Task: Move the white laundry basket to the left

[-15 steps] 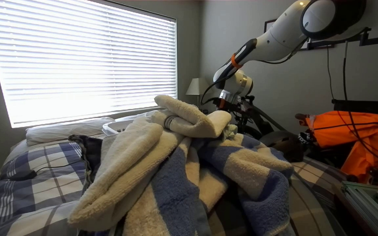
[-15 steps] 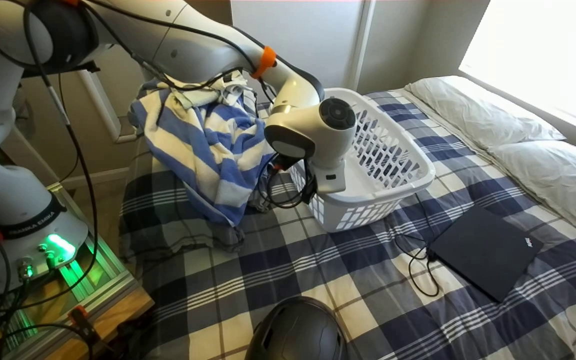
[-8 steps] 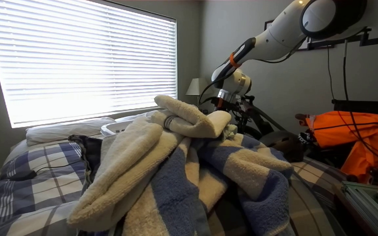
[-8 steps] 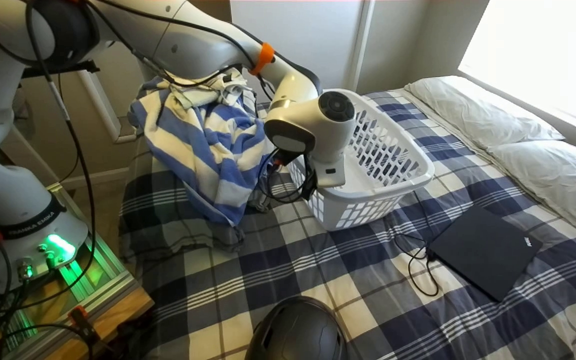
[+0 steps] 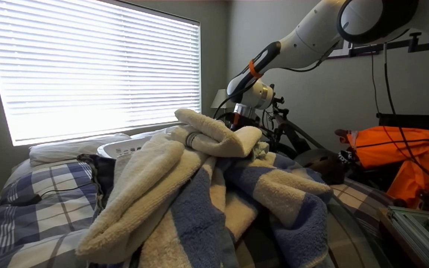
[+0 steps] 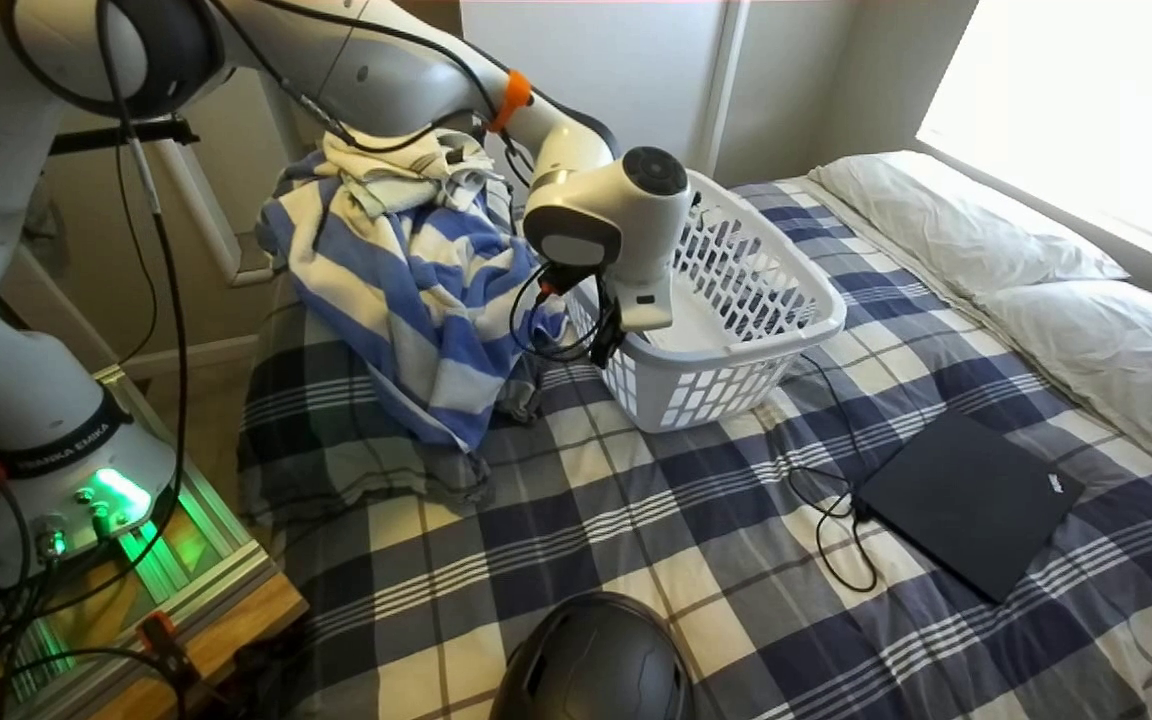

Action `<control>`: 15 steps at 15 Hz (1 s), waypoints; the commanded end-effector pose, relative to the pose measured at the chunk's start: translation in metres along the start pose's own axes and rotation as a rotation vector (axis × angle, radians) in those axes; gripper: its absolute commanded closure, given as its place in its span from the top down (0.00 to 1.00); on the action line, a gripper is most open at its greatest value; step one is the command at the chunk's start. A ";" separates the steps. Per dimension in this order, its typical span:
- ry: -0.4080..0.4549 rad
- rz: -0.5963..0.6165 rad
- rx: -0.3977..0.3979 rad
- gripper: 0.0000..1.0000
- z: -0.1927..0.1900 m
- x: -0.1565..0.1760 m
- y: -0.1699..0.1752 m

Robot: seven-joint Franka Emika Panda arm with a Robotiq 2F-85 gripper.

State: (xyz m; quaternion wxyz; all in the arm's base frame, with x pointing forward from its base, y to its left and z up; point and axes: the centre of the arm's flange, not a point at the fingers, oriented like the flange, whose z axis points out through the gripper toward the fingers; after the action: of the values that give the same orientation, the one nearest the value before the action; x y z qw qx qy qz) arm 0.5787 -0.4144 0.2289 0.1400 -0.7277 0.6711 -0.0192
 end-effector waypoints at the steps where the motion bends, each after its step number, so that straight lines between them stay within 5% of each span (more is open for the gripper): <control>1: -0.073 -0.079 -0.073 0.00 0.060 -0.043 -0.039; 15: -0.089 -0.038 -0.171 0.00 0.094 -0.083 -0.080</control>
State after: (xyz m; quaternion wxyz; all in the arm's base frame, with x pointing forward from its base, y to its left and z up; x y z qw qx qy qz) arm 0.6367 -0.3536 0.2236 0.1286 -0.7307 0.6705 0.0057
